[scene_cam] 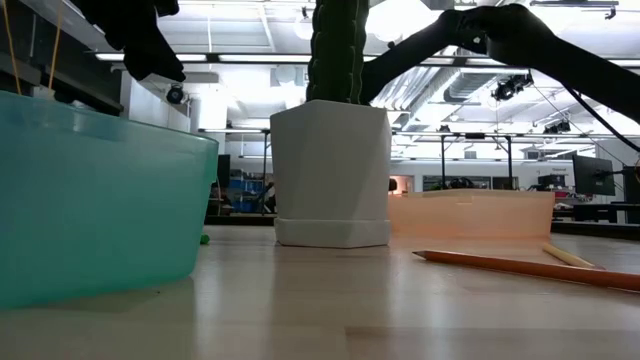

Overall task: Sort pens & pencils
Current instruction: Put the yellow pen into the orange bin

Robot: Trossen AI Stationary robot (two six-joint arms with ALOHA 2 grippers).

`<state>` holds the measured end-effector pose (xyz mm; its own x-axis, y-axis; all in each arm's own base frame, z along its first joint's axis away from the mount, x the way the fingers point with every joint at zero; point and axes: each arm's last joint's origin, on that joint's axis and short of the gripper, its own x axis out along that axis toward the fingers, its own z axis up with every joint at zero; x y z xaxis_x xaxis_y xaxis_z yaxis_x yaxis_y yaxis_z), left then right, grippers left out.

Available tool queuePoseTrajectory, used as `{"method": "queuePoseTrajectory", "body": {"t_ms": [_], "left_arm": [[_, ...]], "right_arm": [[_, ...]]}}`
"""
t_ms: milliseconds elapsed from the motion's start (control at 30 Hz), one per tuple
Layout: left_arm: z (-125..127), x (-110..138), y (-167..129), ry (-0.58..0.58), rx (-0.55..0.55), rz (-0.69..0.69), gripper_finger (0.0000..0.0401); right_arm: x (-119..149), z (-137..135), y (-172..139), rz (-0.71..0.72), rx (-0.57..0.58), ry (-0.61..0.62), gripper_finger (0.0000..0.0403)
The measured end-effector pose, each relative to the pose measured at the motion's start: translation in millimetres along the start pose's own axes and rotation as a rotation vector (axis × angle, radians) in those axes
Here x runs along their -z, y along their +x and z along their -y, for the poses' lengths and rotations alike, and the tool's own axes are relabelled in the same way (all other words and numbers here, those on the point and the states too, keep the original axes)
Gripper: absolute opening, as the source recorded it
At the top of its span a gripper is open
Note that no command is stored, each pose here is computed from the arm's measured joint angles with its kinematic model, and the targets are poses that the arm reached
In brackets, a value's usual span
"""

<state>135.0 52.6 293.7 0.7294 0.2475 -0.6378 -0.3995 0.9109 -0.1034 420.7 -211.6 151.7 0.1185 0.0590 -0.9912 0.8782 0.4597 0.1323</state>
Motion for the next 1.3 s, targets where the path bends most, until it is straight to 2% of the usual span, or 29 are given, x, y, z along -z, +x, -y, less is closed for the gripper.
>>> {"method": "queuePoseTrajectory", "body": {"t_ms": [633,1033,1300], "left_arm": [[0.0,0.0,0.1,0.008,0.0,0.0,0.0108],[0.0,0.0,0.1,0.011,0.0,0.0,0.0108],[0.0,0.0,0.1,0.021,0.0,-0.001,0.0108]], "right_arm": [[-1.6,-4.2,-1.4,0.017,-0.036,0.0,0.0048],[-15.7,-19.7,-47.5,0.155,-0.11,-0.02,0.0048],[-9.7,-15.5,-67.6,0.136,-0.008,-0.027,0.0048]]}}
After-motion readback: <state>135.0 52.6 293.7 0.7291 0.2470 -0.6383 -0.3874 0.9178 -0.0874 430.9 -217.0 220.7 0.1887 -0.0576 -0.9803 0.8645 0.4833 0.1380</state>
